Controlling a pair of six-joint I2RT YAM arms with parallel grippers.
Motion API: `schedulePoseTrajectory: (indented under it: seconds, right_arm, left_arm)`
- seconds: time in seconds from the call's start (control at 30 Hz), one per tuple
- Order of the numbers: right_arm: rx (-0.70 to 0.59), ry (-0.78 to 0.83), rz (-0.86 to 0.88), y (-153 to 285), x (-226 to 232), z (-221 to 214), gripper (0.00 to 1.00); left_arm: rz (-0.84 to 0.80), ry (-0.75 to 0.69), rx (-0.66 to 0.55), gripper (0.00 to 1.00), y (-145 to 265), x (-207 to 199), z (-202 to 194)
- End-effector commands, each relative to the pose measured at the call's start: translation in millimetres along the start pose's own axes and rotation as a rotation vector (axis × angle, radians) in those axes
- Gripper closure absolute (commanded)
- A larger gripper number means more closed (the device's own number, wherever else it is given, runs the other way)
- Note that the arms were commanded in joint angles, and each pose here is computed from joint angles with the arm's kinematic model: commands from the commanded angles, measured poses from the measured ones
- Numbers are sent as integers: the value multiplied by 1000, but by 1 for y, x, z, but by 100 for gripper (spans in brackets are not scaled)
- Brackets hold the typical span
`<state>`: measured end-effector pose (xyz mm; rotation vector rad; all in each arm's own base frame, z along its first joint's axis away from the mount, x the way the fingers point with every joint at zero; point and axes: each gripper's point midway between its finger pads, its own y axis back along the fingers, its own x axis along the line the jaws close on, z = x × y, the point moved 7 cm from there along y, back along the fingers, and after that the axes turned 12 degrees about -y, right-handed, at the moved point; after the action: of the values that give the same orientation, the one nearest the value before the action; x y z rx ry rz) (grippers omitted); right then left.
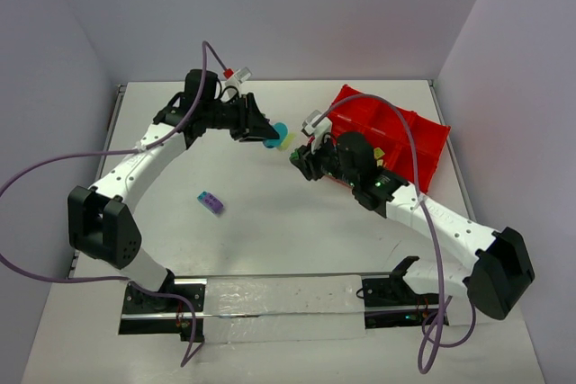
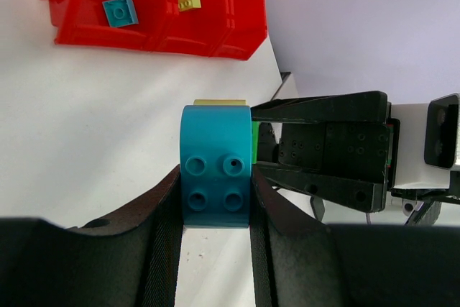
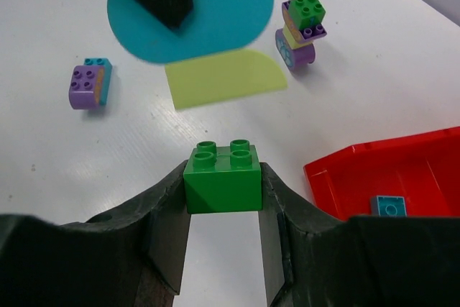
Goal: Sort the legos into containers by color
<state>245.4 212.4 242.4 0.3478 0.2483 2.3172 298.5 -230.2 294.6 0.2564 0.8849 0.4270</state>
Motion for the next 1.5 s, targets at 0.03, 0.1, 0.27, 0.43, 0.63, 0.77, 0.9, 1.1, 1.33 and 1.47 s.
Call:
schedulePoseTrajectory:
  seconds: [0.03,0.1,0.27,0.43,0.63,0.77,0.9,1.1,1.33,1.47]
  right_arm:
    - [-39,-16,-44,20,-1,8,100]
    - [-32,-34,-103,26,-7,9,100]
    - [-67,-132,-332,49,-31,15,100]
    - [-46,-256,-437,60,-54,24,100]
    - [-49,-448,-536,61,-89,45,100]
    - [-50,-531,-571,47,-107,56,100]
    - [-77,-563,-641,31,-130,76,100]
    - [-58,-607,-759,-10,-184,90,100]
    - [7,-679,-794,-54,-230,70,100]
    - [30,-708,-805,-67,-246,57,96]
  left_arm:
    - [-4,-83,-67,100,16,-7,15]
    - [43,-85,-61,100,17,-4,17]
    - [219,-97,-47,100,21,12,19]
    - [274,-111,-25,100,21,20,14]
    - [299,-179,2,100,14,18,6]
    - [331,-220,-4,100,6,14,5]
    - [350,-243,-11,100,-3,12,8]
    - [369,-252,-37,100,-6,10,16]
    - [412,-239,-30,100,-5,14,13]
    - [431,-236,-40,100,-3,16,11]
